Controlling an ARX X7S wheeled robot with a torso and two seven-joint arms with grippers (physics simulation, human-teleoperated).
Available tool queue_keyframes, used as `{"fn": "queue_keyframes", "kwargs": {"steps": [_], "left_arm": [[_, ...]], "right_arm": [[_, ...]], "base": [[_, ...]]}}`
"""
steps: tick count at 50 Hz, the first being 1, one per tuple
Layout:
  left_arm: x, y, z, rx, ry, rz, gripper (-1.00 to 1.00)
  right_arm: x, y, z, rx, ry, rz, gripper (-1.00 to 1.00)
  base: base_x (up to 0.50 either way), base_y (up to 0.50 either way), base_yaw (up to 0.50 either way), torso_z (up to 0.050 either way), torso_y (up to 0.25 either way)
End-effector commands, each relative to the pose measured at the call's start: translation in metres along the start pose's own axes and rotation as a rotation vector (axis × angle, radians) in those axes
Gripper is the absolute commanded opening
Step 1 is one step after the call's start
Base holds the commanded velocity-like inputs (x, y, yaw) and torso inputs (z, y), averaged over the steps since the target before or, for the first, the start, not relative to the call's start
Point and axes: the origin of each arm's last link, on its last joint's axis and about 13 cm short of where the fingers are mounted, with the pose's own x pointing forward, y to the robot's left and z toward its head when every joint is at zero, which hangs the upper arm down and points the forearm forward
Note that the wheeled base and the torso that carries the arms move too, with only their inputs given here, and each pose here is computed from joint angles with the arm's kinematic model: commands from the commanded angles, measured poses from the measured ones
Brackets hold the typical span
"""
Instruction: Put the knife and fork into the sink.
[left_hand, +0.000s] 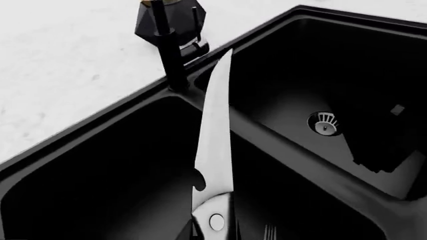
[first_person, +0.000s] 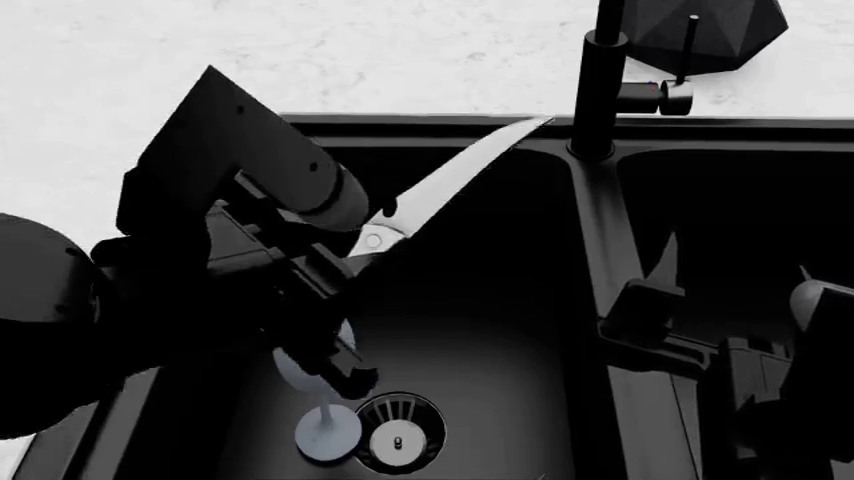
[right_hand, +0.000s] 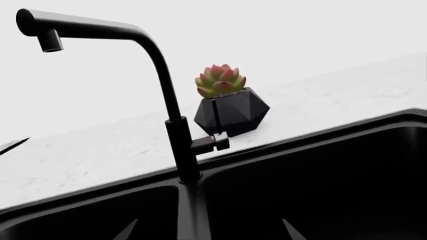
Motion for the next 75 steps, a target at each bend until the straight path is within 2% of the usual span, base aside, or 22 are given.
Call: {"fn": "queue_keyframes", "kwargs": {"steps": [1, 12, 17, 24, 43, 44, 64, 74, 75], "left_arm": [[0.021, -0.010, -0.011, 0.007, 0.058, -0.100, -1.00], [0.036, -0.005, -0.023, -0.010, 0.106, -0.081, -1.00], [0.045, -0.001, -0.033, -0.021, 0.161, -0.081, -1.00], [0.055, -0.003, -0.053, -0.016, 0.241, -0.092, -1.00], [0.068, -0.003, -0.080, -0.030, 0.353, -0.097, -1.00], [0.079, 0.000, -0.092, -0.037, 0.404, -0.093, -1.00], [0.084, 0.007, -0.099, -0.058, 0.428, -0.067, -1.00], [0.083, 0.006, -0.098, -0.045, 0.408, -0.094, -1.00], [0.083, 0.005, -0.098, -0.034, 0.406, -0.102, 1.00]], "right_arm": [[-0.001, -0.001, 0.001, 0.001, -0.001, -0.003, 1.00], [-0.002, -0.002, 0.000, 0.002, 0.000, -0.005, 1.00], [-0.002, -0.002, -0.001, 0.005, 0.001, -0.007, 1.00], [-0.002, -0.002, -0.002, 0.005, 0.002, -0.007, 1.00], [-0.004, -0.003, -0.003, 0.012, 0.003, -0.013, 1.00], [-0.003, -0.004, -0.005, 0.015, 0.005, -0.016, 1.00], [-0.003, -0.005, -0.003, 0.015, 0.000, -0.019, 1.00], [-0.003, -0.005, -0.003, 0.013, 0.002, -0.019, 1.00], [-0.003, -0.004, -0.003, 0.012, 0.002, -0.018, 1.00]], "base": [[0.00, 0.00, 0.00, 0.000, 0.000], [0.00, 0.00, 0.00, 0.000, 0.000], [0.00, 0.00, 0.00, 0.000, 0.000], [0.00, 0.00, 0.00, 0.000, 0.000], [0.00, 0.00, 0.00, 0.000, 0.000], [0.00, 0.00, 0.00, 0.000, 0.000], [0.00, 0.00, 0.00, 0.000, 0.001], [0.00, 0.00, 0.00, 0.000, 0.000], [0.00, 0.00, 0.00, 0.000, 0.000]]}}
